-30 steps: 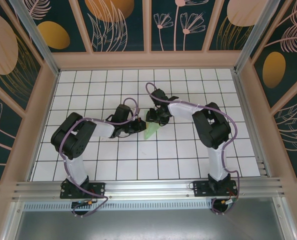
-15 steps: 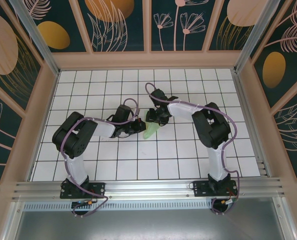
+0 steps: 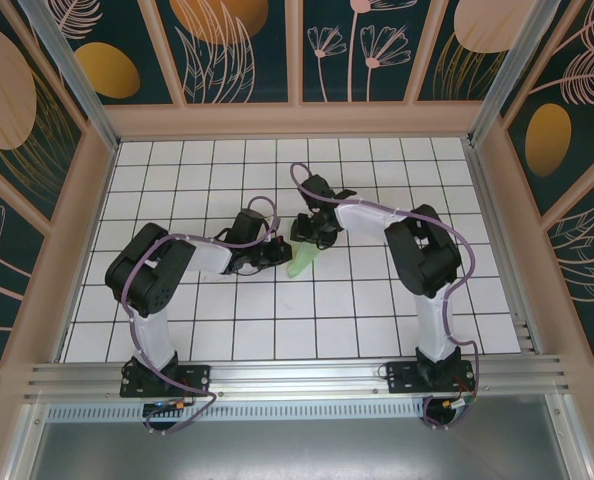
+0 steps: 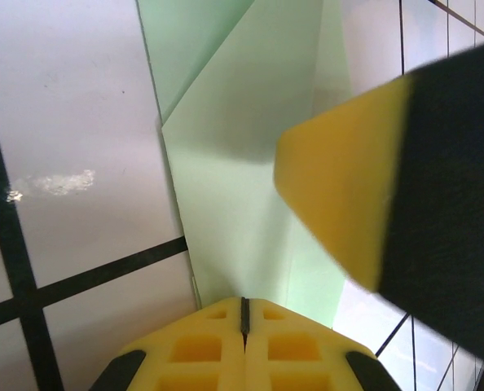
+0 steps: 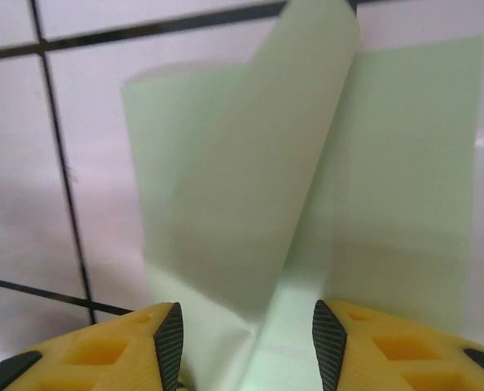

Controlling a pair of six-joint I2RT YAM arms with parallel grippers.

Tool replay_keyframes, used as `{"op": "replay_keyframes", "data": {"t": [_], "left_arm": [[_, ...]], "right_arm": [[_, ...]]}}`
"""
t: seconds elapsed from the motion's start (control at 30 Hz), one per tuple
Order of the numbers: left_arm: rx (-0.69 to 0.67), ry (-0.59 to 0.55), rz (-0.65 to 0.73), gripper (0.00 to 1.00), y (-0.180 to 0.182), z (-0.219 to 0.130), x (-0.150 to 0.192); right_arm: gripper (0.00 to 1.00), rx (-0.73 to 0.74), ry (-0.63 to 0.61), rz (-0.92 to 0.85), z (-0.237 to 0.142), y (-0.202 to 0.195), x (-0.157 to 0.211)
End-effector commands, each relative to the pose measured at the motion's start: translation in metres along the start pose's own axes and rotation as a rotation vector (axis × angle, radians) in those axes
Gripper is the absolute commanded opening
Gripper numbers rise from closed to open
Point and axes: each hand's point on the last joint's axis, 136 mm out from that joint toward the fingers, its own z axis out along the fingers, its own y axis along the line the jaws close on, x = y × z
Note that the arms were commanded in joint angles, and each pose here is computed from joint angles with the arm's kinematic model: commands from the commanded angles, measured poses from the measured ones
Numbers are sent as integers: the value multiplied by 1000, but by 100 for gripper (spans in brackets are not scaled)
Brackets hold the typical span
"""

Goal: Fold a paper plane with a square sheet of paper (pick it up from the middle)
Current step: Fourth fold the wing at the center of the table.

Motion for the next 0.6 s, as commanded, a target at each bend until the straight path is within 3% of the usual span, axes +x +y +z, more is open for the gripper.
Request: {"op": "replay_keyframes", "data": {"t": [0.0, 0.13, 0.3, 0.4, 0.57], "left_arm": [[-204, 42, -59, 6, 55, 3, 21], [-221, 40, -61, 5, 58, 3, 22], [-234, 36, -63, 5, 60, 1, 22], [-240, 36, -64, 4, 61, 1, 22], [-243, 37, -65, 4, 61, 0, 22]], "right_arm": [[49, -154, -117, -22, -47, 24, -24], [42, -254, -88, -37, -47, 24, -9], [17, -317, -8, -49, -25, 22, 13], [11, -325, 18, -54, -15, 19, 19], [8, -338, 45, -57, -2, 13, 24]]}}
